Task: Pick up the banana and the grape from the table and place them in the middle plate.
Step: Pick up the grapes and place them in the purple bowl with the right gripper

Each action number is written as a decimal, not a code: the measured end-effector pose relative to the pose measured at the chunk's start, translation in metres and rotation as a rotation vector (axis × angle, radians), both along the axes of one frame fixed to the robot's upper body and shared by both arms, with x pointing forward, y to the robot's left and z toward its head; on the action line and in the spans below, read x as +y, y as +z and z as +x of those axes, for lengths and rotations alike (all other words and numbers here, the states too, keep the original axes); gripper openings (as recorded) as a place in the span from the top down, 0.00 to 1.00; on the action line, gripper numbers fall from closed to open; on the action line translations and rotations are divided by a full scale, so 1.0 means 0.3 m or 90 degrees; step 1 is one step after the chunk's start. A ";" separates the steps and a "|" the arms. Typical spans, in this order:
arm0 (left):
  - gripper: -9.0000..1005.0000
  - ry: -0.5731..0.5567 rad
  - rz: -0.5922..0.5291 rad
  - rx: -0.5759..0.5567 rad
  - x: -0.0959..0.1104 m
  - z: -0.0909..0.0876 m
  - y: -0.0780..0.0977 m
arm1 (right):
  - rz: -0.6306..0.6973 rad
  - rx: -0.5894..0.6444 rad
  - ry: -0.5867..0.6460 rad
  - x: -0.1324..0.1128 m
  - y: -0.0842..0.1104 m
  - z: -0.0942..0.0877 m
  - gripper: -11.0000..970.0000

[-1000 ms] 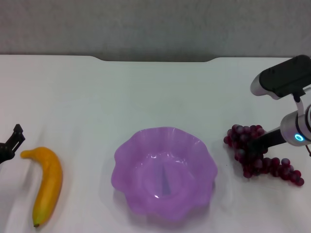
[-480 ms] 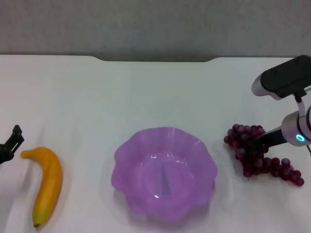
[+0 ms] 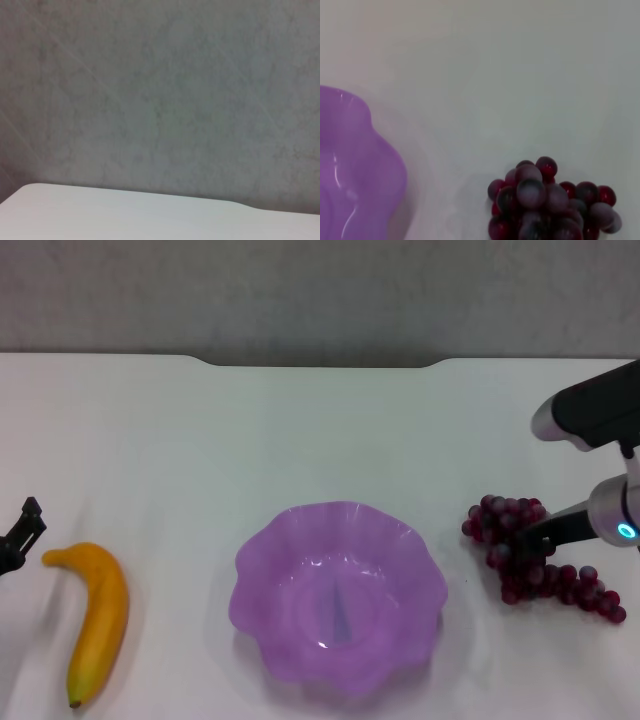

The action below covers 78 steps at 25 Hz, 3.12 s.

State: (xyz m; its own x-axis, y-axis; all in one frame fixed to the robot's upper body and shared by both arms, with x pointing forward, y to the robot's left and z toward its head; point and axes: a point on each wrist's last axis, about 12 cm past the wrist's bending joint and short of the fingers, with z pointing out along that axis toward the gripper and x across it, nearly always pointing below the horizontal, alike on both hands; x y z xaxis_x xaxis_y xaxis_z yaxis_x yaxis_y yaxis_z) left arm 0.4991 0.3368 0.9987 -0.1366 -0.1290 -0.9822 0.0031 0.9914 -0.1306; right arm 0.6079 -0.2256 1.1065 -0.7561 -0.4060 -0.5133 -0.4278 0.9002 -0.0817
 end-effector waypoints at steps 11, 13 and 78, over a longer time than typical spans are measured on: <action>0.11 0.002 0.000 0.002 0.002 -0.003 -0.002 | 0.022 -0.061 -0.006 -0.019 0.054 -0.021 0.80; 0.11 0.003 0.000 0.003 0.003 -0.005 -0.003 | 0.024 -0.066 -0.007 -0.020 0.058 -0.022 0.81; 0.11 -0.002 0.002 -0.002 -0.001 0.011 0.005 | 0.119 -0.198 0.208 0.259 0.021 -0.235 0.83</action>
State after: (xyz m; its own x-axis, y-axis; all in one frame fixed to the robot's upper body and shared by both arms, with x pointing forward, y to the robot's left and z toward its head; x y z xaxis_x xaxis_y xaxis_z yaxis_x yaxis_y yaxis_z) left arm 0.5022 0.3364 1.0001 -0.1342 -0.1249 -0.9831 0.0063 0.9919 -0.1269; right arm 0.5373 -0.1478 1.1129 -0.4034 -0.4752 -0.7820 -0.6712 0.7345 -0.1002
